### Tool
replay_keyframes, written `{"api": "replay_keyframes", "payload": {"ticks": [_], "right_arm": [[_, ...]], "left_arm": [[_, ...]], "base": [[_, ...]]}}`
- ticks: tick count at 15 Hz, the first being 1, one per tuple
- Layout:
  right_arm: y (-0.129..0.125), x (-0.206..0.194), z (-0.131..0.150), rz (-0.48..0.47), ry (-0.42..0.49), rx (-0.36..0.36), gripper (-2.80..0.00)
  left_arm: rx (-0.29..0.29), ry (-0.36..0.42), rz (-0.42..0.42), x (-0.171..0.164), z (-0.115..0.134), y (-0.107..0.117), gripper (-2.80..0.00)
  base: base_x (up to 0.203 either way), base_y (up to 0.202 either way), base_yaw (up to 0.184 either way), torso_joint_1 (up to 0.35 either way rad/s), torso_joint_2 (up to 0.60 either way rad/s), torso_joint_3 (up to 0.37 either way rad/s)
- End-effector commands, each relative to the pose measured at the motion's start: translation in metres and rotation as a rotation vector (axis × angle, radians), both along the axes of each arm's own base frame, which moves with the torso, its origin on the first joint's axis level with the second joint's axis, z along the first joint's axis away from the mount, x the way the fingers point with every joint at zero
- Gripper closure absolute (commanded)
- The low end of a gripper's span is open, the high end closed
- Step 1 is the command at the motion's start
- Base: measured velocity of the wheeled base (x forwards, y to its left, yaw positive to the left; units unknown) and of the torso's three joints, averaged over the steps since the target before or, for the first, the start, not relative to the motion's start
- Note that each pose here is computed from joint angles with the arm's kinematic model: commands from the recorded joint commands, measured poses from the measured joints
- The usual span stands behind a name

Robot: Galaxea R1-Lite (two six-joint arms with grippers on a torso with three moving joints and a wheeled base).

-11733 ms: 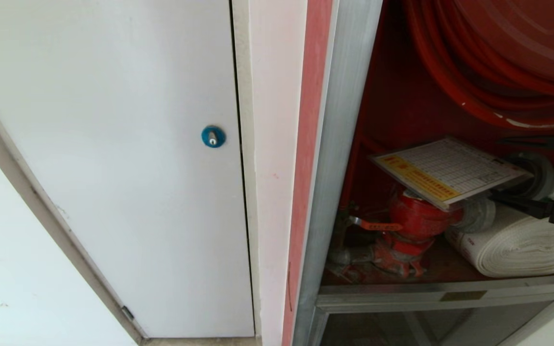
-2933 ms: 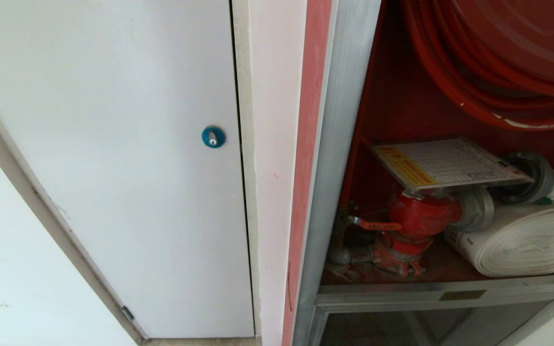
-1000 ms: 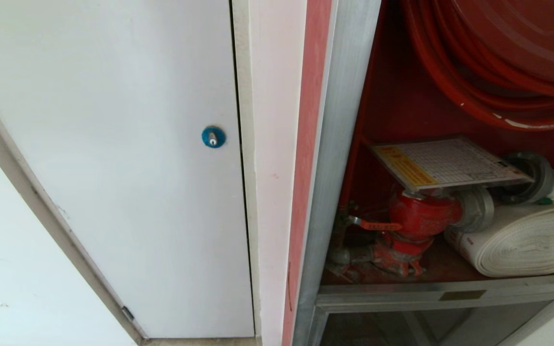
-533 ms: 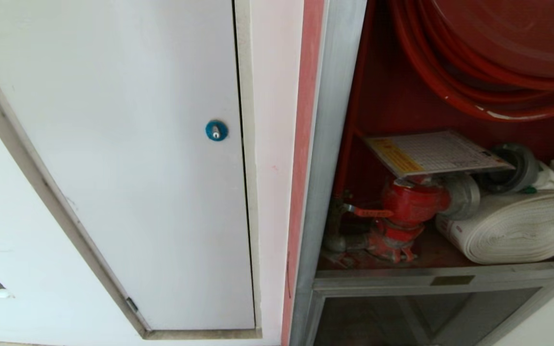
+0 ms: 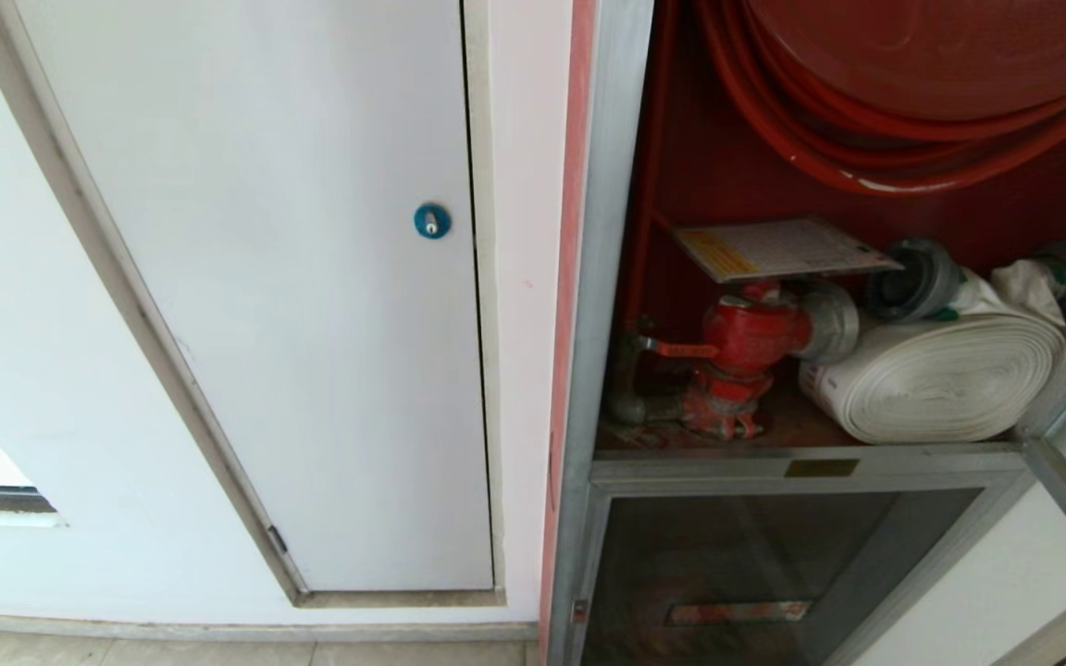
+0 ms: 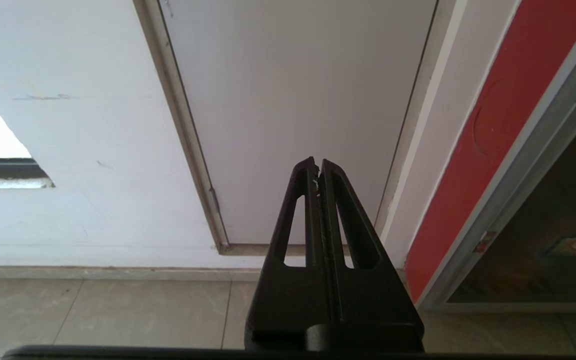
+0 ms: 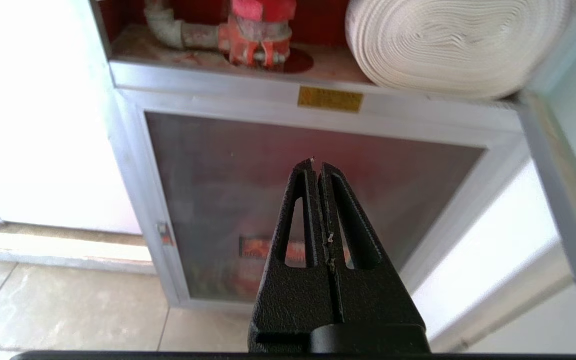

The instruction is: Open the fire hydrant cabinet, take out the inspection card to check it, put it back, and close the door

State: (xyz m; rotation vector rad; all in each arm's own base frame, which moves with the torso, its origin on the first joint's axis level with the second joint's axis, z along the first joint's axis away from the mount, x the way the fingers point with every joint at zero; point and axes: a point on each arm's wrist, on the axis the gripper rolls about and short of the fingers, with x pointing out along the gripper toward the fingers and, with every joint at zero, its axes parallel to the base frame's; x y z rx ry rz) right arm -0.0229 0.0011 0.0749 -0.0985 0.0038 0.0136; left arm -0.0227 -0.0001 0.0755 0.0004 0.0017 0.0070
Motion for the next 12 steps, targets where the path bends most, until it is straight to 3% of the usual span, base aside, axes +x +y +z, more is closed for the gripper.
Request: {"api": "replay_keyframes", "payload": {"ticks": [1, 10, 12], "right_arm": [[0.0000, 0.0000, -0.0002, 0.000, 0.001, -0.001, 0.00], [0.0000, 0.0000, 0.0000, 0.000, 0.000, -0.001, 0.00], [0.0000, 0.0001, -0.0004, 0.000, 0.002, -0.001, 0.00]], "left_arm": [[0.000, 0.002, 0.001, 0.0002, -0.0002, 0.0000, 0.00], [0.000, 0.003, 0.001, 0.0002, -0.0004, 0.0000, 0.00], [0.001, 0.002, 0.001, 0.0001, 0.0000, 0.0000, 0.00]], "base": [[-0.197, 0.000, 0.001, 0.004, 0.00, 0.000], [-0.192, 0.000, 0.001, 0.001, 0.00, 0.002], [-0.034, 0.000, 0.000, -0.002, 0.00, 0.004]]}}
